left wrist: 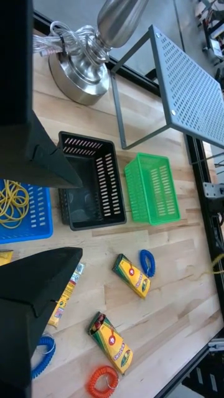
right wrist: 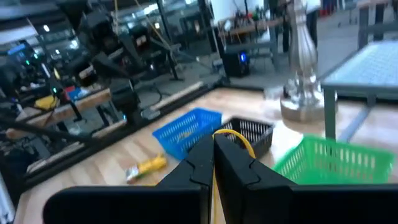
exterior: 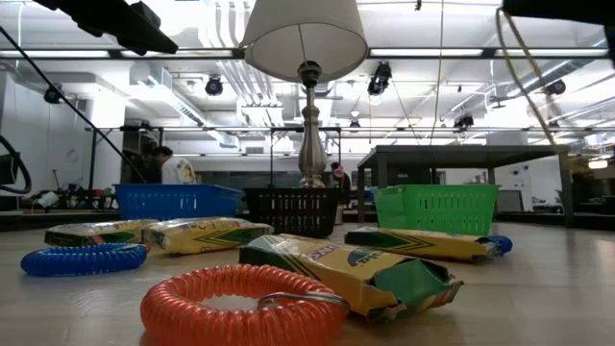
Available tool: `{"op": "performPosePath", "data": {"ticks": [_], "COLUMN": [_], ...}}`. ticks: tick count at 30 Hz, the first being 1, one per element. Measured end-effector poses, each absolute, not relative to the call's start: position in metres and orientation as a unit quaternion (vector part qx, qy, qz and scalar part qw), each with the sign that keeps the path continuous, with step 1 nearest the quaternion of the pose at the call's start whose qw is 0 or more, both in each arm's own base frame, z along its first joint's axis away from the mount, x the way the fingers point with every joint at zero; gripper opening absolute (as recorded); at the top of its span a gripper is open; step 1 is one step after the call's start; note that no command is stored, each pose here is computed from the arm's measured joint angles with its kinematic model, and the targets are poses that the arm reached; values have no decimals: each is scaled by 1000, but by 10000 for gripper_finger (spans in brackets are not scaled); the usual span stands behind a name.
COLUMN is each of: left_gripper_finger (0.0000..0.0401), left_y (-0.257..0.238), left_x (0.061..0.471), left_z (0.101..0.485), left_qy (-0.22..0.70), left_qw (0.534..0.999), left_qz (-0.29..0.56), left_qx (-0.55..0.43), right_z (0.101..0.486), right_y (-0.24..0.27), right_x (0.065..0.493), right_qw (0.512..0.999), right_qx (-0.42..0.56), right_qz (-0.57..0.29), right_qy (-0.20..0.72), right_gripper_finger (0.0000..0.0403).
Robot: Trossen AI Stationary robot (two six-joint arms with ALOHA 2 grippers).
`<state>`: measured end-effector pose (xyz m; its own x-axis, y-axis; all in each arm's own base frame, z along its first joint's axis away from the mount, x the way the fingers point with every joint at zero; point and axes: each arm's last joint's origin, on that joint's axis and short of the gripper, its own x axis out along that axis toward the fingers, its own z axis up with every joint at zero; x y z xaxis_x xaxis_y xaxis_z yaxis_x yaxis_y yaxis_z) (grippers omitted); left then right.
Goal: Pick & Place Office Desk Supplies
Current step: Put the yellow rubber band into the blue bin
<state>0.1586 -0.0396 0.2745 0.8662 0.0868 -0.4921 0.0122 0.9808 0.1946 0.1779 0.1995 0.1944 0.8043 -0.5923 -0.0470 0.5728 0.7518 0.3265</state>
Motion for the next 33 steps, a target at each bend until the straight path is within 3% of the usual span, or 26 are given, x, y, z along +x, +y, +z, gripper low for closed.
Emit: {"op": "performPosePath", "data": {"ticks": [15, 33], "left_gripper_finger": [168, 168], "left_y": [-40, -40], "left_x": [159, 159], "left_z": [275, 275], "left_qy": [258, 258], "left_qw": [961, 961], "left_qz": [19, 19], "left_qx": [96, 96], "right_z": [202, 204], "right_y": [182, 182], "right_x": [205, 239], "right_qw": [927, 912], "right_qx": [102, 97], "right_qz": [-358, -398], "right_qy": [-40, -26], "right_gripper_finger": [8, 8]}}
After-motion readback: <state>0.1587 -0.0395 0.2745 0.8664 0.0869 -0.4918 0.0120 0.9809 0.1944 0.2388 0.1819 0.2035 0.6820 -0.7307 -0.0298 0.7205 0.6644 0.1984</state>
